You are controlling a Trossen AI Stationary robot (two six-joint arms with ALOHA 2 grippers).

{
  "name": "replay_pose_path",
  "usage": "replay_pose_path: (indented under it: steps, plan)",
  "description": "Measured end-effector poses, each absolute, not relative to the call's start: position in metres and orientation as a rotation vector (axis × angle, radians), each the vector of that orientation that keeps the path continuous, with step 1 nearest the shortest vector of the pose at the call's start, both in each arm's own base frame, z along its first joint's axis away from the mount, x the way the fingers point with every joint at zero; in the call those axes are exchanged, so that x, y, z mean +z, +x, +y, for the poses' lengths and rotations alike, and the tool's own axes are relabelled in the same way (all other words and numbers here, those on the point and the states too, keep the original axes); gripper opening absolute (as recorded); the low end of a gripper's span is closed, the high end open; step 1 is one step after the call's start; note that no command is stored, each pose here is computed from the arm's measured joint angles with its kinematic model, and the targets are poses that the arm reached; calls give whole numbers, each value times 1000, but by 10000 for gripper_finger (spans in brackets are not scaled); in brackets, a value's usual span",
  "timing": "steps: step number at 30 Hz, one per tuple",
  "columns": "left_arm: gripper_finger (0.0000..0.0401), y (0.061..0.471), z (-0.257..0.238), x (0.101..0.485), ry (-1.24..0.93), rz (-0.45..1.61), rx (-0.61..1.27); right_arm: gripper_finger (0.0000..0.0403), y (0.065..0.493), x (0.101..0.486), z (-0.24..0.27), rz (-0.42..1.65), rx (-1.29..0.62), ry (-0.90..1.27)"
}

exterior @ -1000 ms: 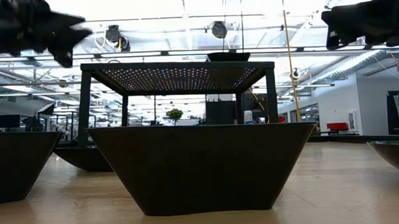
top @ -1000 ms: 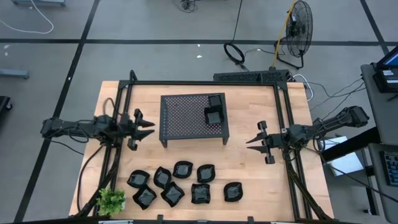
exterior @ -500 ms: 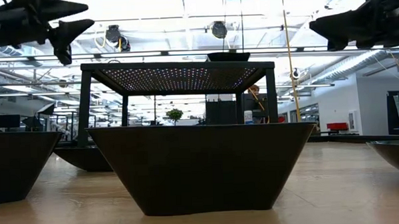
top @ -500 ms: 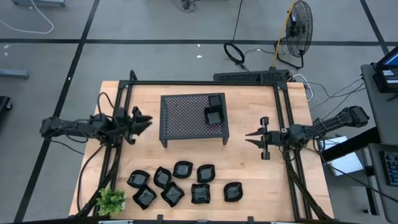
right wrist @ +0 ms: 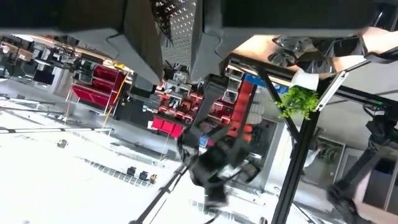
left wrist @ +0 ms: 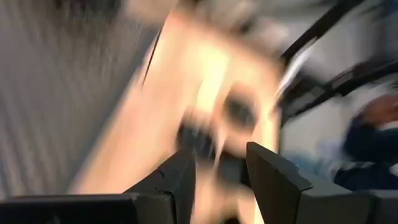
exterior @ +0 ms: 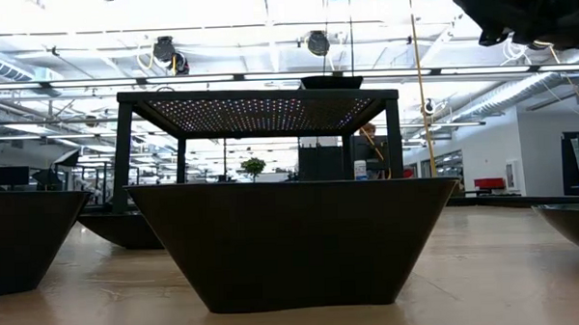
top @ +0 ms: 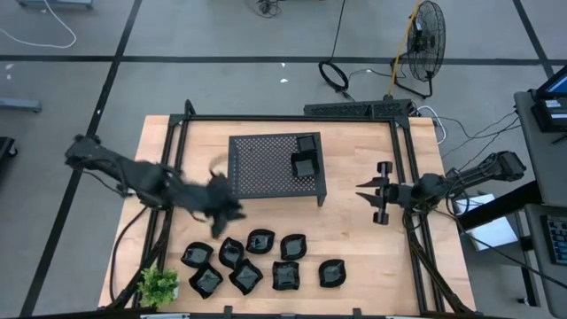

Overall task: Pick & Place Mini shaped plates
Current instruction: Stack the distorted square plate onto the stacked distorted square plate on the shelf

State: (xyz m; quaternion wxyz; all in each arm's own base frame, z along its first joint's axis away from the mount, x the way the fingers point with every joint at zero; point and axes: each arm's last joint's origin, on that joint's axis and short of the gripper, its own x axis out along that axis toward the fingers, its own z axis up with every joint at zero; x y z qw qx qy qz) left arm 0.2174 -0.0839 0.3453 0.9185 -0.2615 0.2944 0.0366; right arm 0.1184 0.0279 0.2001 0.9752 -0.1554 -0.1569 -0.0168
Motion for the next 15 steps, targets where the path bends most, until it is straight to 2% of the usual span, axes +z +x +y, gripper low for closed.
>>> replay_pose_path:
  steps: [5,8,12,15]
  plan:
    - [146,228,-130,305,-808,1193,477,75,119,199,28,-311,-32,-311]
    - [146,226,-154,278,-928,1442,690,75,119,199,28,-311,-26,-277]
    - [155,223,-183,251,-982,1555,875,75,119,199,28,-312,-16,-219]
    - [180,221,-197,236,-970,1564,961,75,119,199,28,-312,-13,-213]
